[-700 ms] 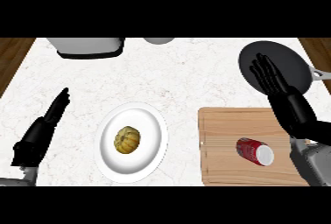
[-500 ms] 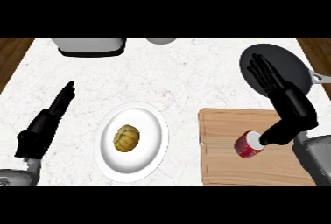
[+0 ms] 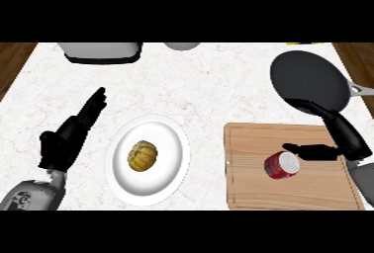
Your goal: Pick the can from the cutting board and place it in the pan
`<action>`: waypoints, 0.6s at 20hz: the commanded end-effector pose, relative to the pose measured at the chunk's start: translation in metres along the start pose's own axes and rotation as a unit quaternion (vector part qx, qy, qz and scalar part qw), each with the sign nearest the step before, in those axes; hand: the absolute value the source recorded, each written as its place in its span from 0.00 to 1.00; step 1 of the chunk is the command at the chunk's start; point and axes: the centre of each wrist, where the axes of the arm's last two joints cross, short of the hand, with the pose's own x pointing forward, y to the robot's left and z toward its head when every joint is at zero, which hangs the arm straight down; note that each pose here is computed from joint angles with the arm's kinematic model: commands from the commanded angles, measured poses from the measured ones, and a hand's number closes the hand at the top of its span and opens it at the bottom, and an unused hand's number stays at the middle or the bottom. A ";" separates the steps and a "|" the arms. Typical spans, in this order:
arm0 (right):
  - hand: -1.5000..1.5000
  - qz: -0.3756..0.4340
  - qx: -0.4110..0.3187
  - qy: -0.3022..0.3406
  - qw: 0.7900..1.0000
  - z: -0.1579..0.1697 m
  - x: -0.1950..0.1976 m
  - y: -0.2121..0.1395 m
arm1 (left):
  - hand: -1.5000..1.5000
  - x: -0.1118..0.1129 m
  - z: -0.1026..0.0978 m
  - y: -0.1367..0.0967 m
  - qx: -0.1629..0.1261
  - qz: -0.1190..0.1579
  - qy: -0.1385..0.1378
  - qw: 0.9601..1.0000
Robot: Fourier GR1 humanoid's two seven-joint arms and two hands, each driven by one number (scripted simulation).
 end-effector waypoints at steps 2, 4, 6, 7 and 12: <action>0.00 0.004 0.042 0.008 0.999 0.042 -0.036 0.006 | 0.50 0.006 -0.010 -0.002 -0.005 0.008 0.012 1.000; 0.00 0.065 0.093 0.020 0.993 0.030 -0.021 -0.009 | 0.50 0.001 -0.006 0.009 -0.014 0.010 0.018 1.000; 0.00 0.131 0.105 0.032 0.985 0.024 -0.013 -0.012 | 0.50 0.006 0.009 0.008 -0.013 0.012 0.009 1.000; 0.00 0.162 0.122 0.042 0.978 0.022 -0.005 -0.011 | 0.50 0.001 0.003 -0.005 -0.003 0.005 0.014 1.000; 0.00 0.264 0.186 0.083 0.943 -0.013 0.041 -0.044 | 0.50 0.002 -0.004 0.001 -0.001 0.012 0.015 1.000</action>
